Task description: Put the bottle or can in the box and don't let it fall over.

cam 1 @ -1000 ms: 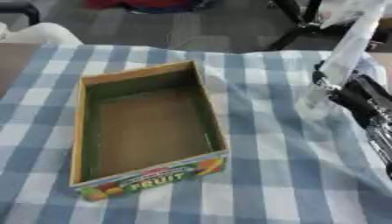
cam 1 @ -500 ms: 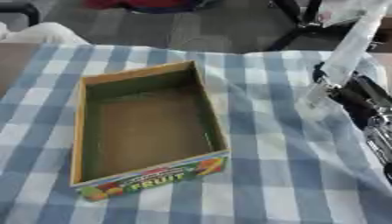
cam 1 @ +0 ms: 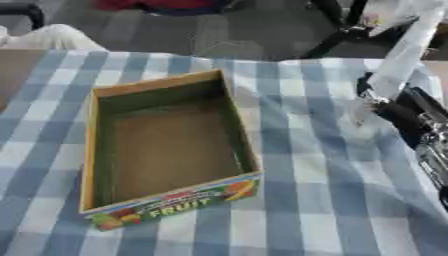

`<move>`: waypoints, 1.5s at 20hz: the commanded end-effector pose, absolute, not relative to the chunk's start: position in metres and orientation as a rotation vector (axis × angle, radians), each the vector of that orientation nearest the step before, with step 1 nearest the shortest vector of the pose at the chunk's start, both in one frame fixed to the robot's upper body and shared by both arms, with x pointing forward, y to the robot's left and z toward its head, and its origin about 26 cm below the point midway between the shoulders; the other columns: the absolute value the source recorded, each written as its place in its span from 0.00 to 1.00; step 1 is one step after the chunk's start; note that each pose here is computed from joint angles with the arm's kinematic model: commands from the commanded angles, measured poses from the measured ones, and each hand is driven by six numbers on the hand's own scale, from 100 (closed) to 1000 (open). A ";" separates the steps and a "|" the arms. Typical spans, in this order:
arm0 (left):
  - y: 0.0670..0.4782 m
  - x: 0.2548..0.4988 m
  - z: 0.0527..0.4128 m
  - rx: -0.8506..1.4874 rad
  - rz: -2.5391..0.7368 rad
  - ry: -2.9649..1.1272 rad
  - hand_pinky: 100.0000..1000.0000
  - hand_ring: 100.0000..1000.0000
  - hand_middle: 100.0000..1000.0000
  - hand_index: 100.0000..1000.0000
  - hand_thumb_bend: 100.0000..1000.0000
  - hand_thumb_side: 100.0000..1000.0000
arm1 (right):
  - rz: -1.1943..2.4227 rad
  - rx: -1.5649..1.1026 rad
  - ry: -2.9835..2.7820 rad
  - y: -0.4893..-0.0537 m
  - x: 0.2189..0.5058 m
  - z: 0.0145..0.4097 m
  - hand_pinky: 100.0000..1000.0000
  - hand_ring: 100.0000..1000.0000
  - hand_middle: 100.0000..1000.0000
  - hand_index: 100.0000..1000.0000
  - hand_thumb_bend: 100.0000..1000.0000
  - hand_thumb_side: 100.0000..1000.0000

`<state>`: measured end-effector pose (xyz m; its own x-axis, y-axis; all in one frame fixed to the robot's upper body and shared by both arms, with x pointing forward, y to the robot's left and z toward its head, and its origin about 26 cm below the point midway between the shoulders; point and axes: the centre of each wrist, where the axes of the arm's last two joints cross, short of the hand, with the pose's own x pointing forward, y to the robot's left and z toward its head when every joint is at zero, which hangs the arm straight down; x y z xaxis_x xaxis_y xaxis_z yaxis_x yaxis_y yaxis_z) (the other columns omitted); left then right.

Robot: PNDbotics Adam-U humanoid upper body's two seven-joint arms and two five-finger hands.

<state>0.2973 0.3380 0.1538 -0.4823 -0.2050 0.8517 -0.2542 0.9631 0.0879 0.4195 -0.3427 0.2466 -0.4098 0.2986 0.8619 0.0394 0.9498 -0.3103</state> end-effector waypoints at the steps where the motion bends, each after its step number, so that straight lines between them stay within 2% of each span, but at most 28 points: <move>1: 0.340 0.294 0.162 0.337 0.049 -2.114 0.98 0.42 0.53 0.74 0.62 0.37 | 0.310 -0.273 -2.008 -0.350 0.413 0.263 0.85 1.00 0.95 0.01 0.00 0.25; 2: 0.340 0.294 0.162 0.338 0.049 -2.113 0.98 0.42 0.53 0.74 0.62 0.37 | 0.309 -0.272 -2.010 -0.350 0.413 0.264 0.85 1.00 0.94 0.01 0.00 0.28; 3: 0.340 0.294 0.162 0.338 0.049 -2.113 0.98 0.42 0.53 0.74 0.62 0.37 | 0.306 -0.271 -2.011 -0.350 0.412 0.264 0.85 1.00 0.94 0.00 0.00 0.25; 18: 0.343 0.293 0.160 0.344 0.054 -2.104 0.99 0.42 0.53 0.74 0.62 0.38 | 0.260 -0.226 -2.010 -0.350 0.403 0.277 0.84 0.99 0.91 0.00 0.00 0.13; 30: 0.346 0.291 0.161 0.360 0.045 -2.096 0.99 0.42 0.53 0.75 0.62 0.38 | 0.309 -0.183 -2.098 -0.328 0.382 0.313 0.85 1.00 0.91 0.00 0.00 0.12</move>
